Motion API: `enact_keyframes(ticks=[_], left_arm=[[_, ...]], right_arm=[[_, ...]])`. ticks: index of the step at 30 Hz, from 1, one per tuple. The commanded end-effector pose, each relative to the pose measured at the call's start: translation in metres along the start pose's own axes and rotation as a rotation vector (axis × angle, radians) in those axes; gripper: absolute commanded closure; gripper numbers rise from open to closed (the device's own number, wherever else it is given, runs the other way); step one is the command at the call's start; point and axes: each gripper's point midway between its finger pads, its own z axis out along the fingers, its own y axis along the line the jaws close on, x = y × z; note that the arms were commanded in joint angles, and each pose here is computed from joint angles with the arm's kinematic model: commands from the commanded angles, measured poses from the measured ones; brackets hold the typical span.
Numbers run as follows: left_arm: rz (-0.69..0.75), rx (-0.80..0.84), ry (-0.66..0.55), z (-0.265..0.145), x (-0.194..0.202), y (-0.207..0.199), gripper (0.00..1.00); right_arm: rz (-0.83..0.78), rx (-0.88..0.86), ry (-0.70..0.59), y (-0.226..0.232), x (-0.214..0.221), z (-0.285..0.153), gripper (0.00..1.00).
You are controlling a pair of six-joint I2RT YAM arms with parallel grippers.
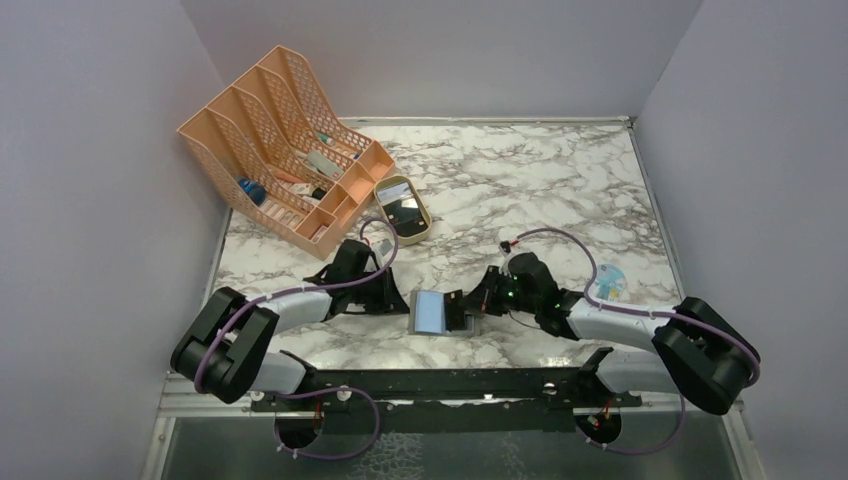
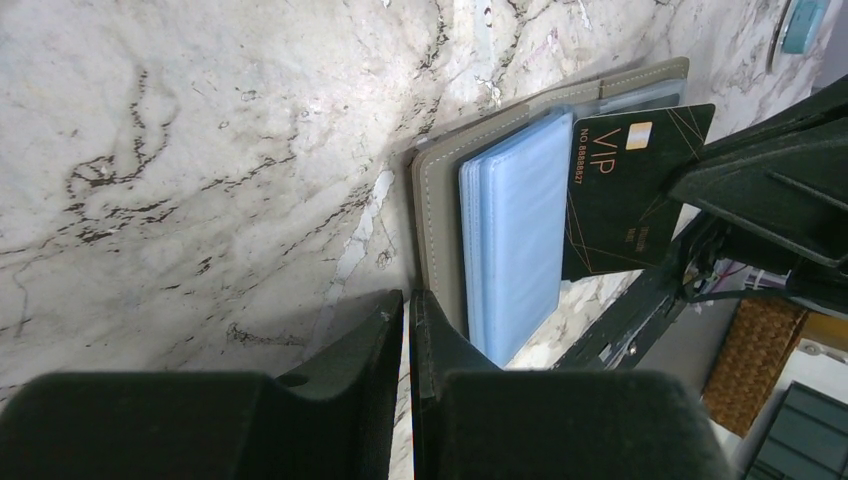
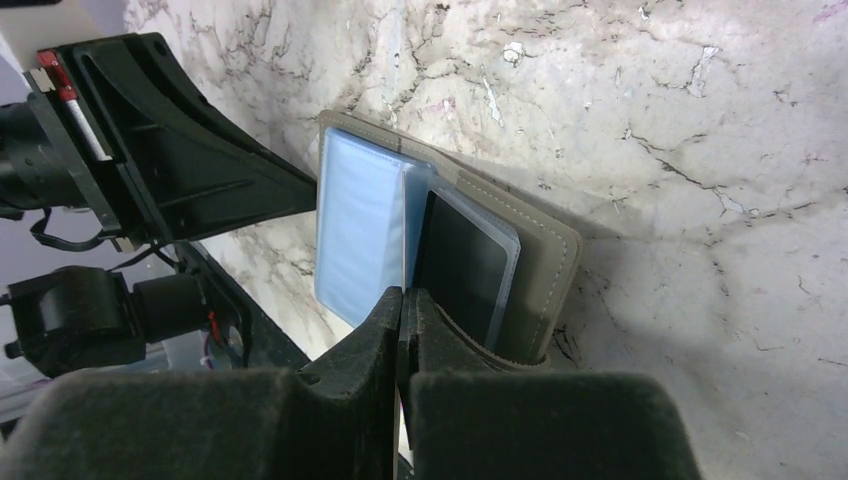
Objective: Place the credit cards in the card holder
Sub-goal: Insert the credit card into the card holder.
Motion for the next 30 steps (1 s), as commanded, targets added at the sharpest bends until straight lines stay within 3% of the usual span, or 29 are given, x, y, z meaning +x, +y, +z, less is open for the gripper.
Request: enact_keyframes(ticks=[1,14,30], left_arm=[[-0.011,-0.031,0.033,0.001,0.016,0.011,0.88],[-0.019,-0.029,0.036,0.001,0.026,0.008,0.88],[-0.02,-0.039,0.032,0.002,0.031,0.01,0.88]], right_arm=[[0.036,-0.034,0.004,0.003,0.002,0.002,0.99],[0.123,0.008,0.033,-0.009,0.012,0.006,0.99],[0.074,0.046,-0.039,-0.019,0.005,-0.006,0.99]])
